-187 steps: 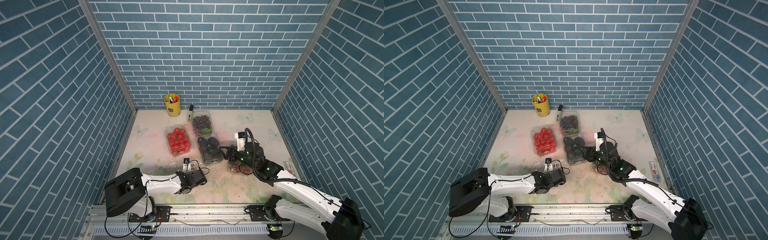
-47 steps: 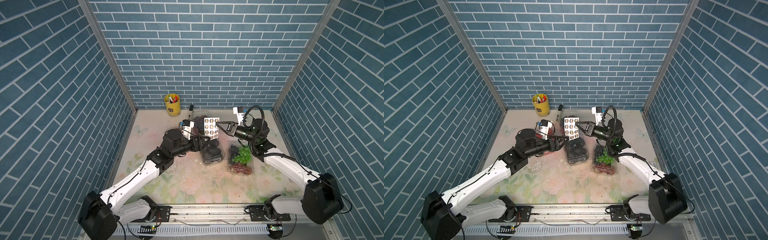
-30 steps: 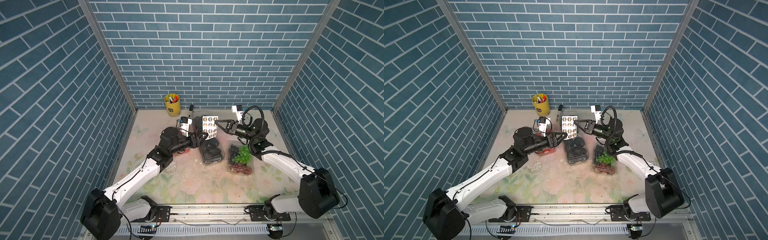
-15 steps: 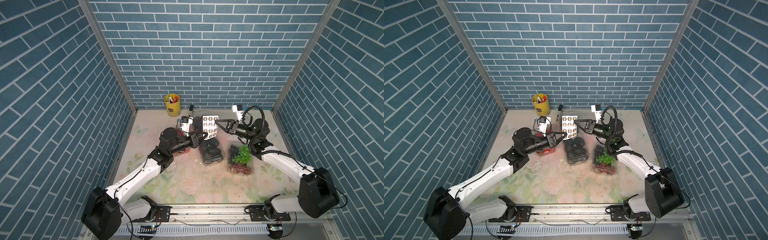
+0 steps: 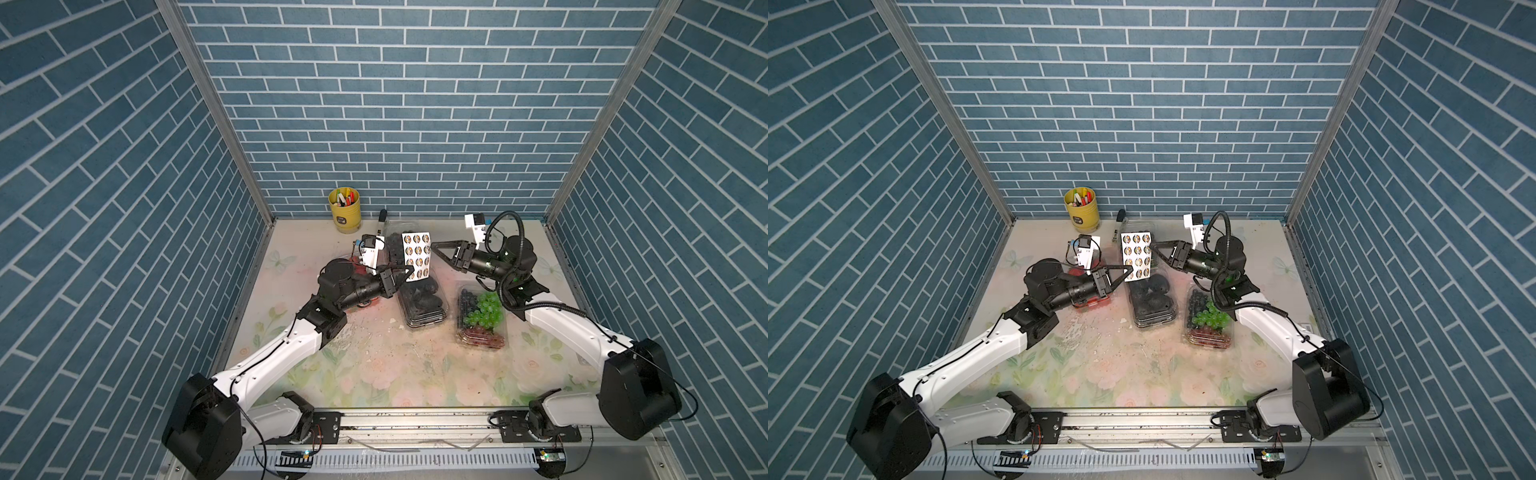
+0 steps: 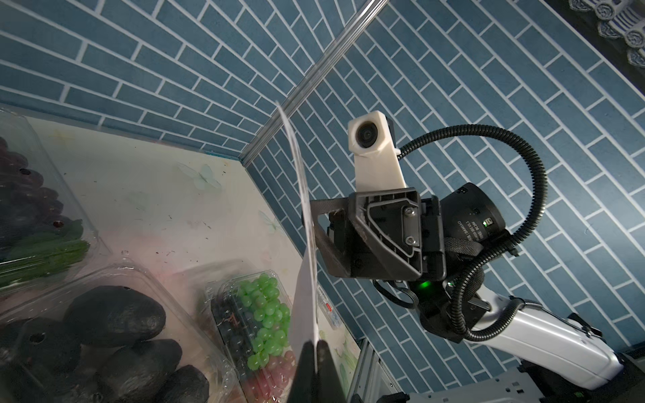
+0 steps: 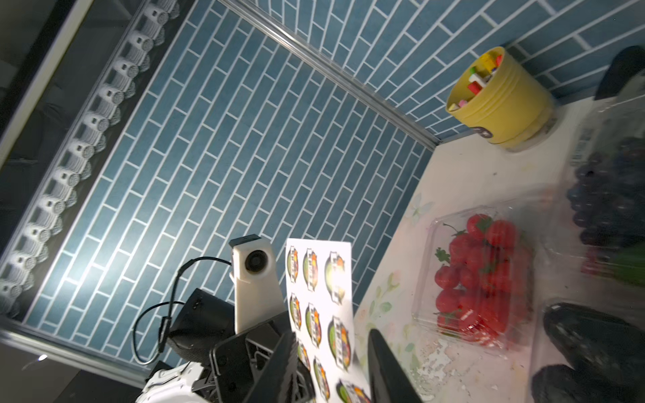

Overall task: Label fruit boxes
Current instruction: Pick up the label sticker from the center of the board, then tear off the label from the label sticker.

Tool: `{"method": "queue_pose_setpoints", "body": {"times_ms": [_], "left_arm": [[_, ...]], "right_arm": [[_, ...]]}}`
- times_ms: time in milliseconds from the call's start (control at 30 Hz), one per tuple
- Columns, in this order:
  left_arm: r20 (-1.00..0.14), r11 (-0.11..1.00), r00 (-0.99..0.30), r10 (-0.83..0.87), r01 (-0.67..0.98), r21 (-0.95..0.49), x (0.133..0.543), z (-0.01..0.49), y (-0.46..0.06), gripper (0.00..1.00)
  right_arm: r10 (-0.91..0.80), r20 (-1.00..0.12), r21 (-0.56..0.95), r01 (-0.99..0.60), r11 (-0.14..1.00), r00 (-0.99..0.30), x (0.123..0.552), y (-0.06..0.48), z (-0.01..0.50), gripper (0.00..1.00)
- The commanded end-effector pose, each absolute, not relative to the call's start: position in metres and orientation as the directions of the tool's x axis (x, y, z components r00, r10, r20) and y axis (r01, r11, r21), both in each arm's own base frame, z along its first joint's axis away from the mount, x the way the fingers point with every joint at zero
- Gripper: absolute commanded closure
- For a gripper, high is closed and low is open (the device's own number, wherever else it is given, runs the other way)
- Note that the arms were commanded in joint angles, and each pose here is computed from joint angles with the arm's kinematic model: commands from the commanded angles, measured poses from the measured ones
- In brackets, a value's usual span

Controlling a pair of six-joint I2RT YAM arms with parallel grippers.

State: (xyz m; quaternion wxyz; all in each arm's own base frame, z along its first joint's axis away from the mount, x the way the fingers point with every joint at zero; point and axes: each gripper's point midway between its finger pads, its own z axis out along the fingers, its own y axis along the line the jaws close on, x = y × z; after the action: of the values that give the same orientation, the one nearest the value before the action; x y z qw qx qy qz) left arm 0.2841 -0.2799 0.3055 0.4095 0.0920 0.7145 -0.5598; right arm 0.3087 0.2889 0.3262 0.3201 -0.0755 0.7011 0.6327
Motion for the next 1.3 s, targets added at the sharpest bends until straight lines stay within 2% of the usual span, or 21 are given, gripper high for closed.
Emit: {"method": "queue_pose_setpoints", "body": {"times_ms": [0,67,133,333,700,1267], "left_arm": [[-0.722,0.387,-0.59,-0.361,0.61,-0.692,0.286,0.316,-0.27,1.0],[-0.725,0.406,-0.584,-0.365,0.601,-0.688,0.287,0.314,-0.268,1.0],[-0.727,0.413,-0.577,-0.372,0.598,-0.687,0.288,0.314,-0.267,1.0],[-0.725,0.409,-0.581,-0.37,0.599,-0.689,0.287,0.311,-0.272,1.0],[-0.722,0.399,-0.594,-0.355,0.602,-0.692,0.285,0.306,-0.279,1.0],[-0.72,0.407,-0.597,-0.353,0.595,-0.693,0.287,0.302,-0.28,1.0]], "right_arm": [[0.297,-0.664,0.736,-0.529,0.423,-0.686,0.305,0.266,0.323,0.63],[0.264,-0.706,0.68,-0.526,0.511,-0.657,0.299,0.262,0.317,0.64],[0.223,-0.729,0.636,-0.52,0.57,-0.648,0.293,0.267,0.311,0.68],[0.135,-0.766,0.546,-0.526,0.653,-0.628,0.284,0.287,0.301,0.7],[0.093,-0.769,0.551,-0.583,0.598,-0.632,0.276,0.316,0.307,0.65],[0.12,-0.787,0.553,-0.606,0.572,-0.606,0.263,0.317,0.323,0.63]]}}
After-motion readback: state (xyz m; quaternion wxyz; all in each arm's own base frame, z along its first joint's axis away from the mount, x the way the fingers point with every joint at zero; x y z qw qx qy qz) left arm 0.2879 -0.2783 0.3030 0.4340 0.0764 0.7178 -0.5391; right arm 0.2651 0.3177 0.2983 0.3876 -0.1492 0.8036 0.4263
